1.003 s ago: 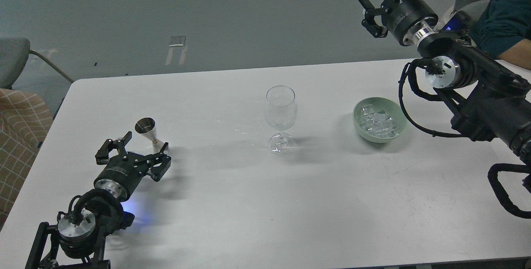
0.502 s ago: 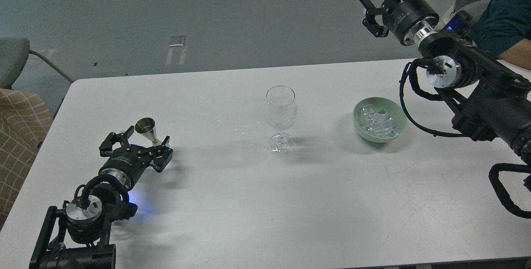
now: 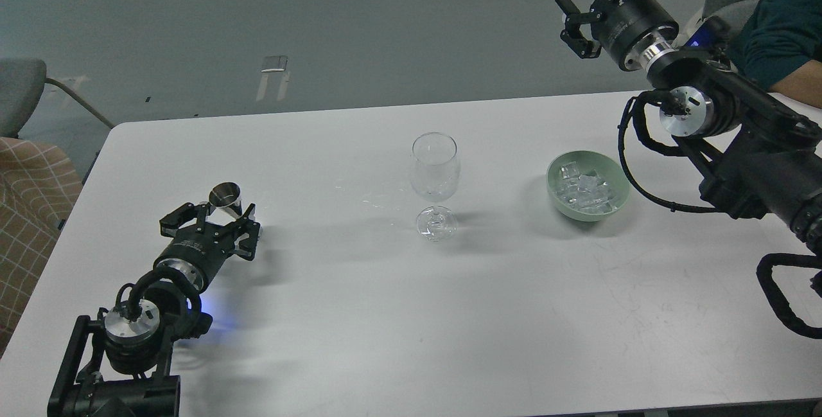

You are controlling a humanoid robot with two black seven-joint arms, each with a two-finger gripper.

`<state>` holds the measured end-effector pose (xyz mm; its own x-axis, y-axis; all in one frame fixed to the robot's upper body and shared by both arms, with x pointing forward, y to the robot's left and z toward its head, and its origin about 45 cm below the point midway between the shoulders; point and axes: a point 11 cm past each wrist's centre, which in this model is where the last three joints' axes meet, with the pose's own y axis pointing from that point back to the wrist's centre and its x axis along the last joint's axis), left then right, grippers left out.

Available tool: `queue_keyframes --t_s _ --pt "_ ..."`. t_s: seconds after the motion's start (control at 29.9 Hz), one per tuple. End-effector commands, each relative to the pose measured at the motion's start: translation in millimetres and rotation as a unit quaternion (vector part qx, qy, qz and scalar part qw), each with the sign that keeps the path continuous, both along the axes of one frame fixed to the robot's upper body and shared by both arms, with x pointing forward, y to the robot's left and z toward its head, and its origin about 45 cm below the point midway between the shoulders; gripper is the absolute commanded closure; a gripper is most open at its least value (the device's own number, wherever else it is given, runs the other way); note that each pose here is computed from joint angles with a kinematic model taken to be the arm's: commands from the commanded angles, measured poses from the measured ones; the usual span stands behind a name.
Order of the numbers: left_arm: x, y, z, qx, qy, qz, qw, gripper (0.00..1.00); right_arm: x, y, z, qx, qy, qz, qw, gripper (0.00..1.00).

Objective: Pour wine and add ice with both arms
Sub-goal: 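Close the left gripper around the metal jigger cup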

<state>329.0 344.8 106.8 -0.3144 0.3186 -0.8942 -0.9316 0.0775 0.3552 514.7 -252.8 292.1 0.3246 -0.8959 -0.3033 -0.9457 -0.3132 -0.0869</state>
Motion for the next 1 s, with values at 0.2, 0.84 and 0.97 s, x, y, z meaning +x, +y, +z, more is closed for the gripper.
queue_keyframes --t_s 0.2,0.84,0.97 --pt "2.9 -0.3 -2.9 -0.001 0.002 -0.001 1.000 0.52 0.0 -0.9 0.2 0.000 0.000 -0.001 1.000 0.00" --pt "6.7 0.7 0.1 -0.002 -0.013 -0.004 1.000 0.93 0.1 -2.1 0.1 -0.001 0.001 -0.002 1.000 0.00" --pt "8.4 -0.2 2.3 -0.007 -0.016 -0.006 1.000 0.97 0.1 -2.2 0.2 -0.001 0.000 -0.002 1.000 0.00"
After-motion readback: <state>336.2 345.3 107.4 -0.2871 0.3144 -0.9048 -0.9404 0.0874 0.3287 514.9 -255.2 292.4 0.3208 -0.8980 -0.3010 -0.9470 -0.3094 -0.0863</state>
